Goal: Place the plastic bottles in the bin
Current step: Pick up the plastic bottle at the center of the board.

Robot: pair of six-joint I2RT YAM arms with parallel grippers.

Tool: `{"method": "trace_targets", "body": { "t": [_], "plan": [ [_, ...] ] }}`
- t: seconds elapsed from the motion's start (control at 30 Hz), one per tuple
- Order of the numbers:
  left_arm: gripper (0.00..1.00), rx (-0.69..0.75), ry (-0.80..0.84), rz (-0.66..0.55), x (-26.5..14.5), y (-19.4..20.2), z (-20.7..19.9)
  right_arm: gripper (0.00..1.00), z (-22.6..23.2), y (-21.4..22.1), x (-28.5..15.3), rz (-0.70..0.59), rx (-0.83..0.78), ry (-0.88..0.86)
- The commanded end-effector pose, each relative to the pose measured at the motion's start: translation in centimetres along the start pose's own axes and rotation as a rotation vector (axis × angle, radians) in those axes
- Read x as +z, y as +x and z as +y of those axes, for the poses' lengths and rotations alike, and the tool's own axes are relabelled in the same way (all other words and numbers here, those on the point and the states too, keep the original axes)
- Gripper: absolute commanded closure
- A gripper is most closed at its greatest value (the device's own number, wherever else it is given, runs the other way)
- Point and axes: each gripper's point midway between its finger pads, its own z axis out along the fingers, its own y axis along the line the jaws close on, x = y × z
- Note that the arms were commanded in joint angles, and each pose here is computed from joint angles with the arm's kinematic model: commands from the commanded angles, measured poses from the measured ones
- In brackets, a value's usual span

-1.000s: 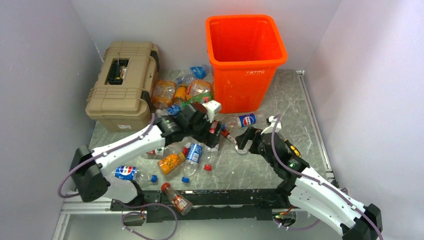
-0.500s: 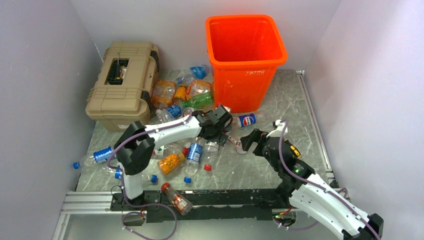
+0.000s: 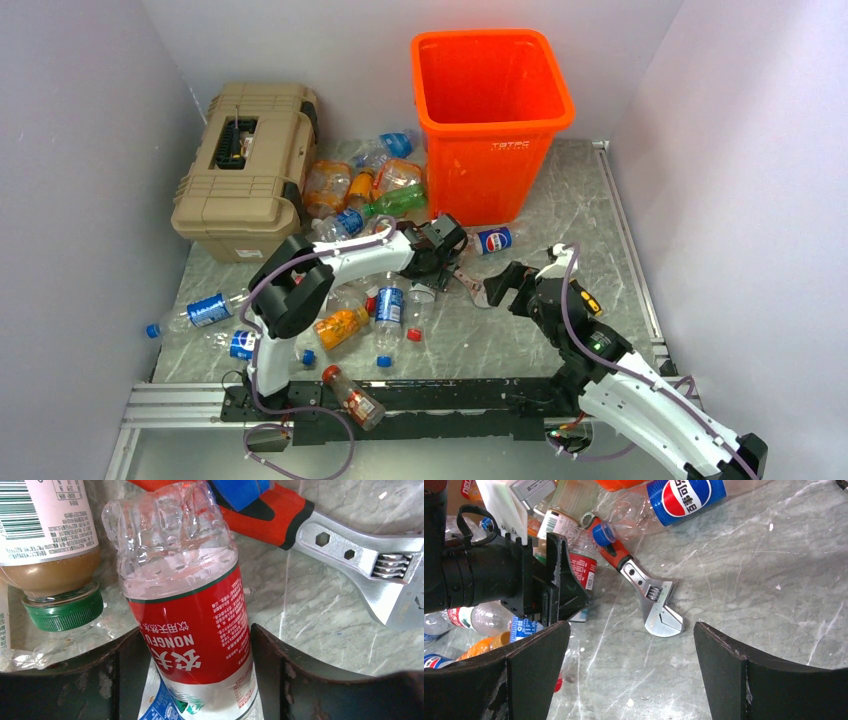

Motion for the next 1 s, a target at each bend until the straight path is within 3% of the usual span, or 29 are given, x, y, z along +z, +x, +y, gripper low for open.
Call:
{"method": "trace_targets", "body": {
  "t": [0.0, 0.17, 0.4, 0.5, 0.73, 0.83, 0.97],
  "plan": [
    [0.33, -0.006, -0.016, -0.023, 0.3, -0.9, -0.1, 0.01, -0.1, -0.5, -0.1, -0.025, -0.002, 0.002],
    [0.52, -0.023, 0.014, -0.071, -0.9, -1.6, -0.3, 0.01, 0.0, -0.9, -0.5, -0.033, -0.012, -0.003],
    [0.58, -0.030, 0.095, -0.267, -10.3, -4.6, -0.2, 0.01, 2.0, -2.8, -1.7, -0.058, -0.069, -0.089],
    [0.57, -0.014, 0.160, -0.431, -16.4, -6.0, 0.9, 0.01, 4.1, -3.9, -2.6, -0.064, -0.111, -0.185],
    [0.48, 0.031, 0.360, -1.030, -30.8, -8.3, 5.3, 0.01, 11.3, -4.3, -5.4, -0.078, -0.133, -0.596],
    [0.48, 0.096, 0.490, -1.182, -34.9, -7.7, 5.7, 0.02, 14.0, -3.7, -6.2, -0.047, -0.136, -0.750],
    [0.52, 0.163, 0.616, -1.284, -38.3, -7.0, 6.0, 0.05, 16.5, -3.4, -6.0, -0.002, -0.116, -0.842]
  ]
}}
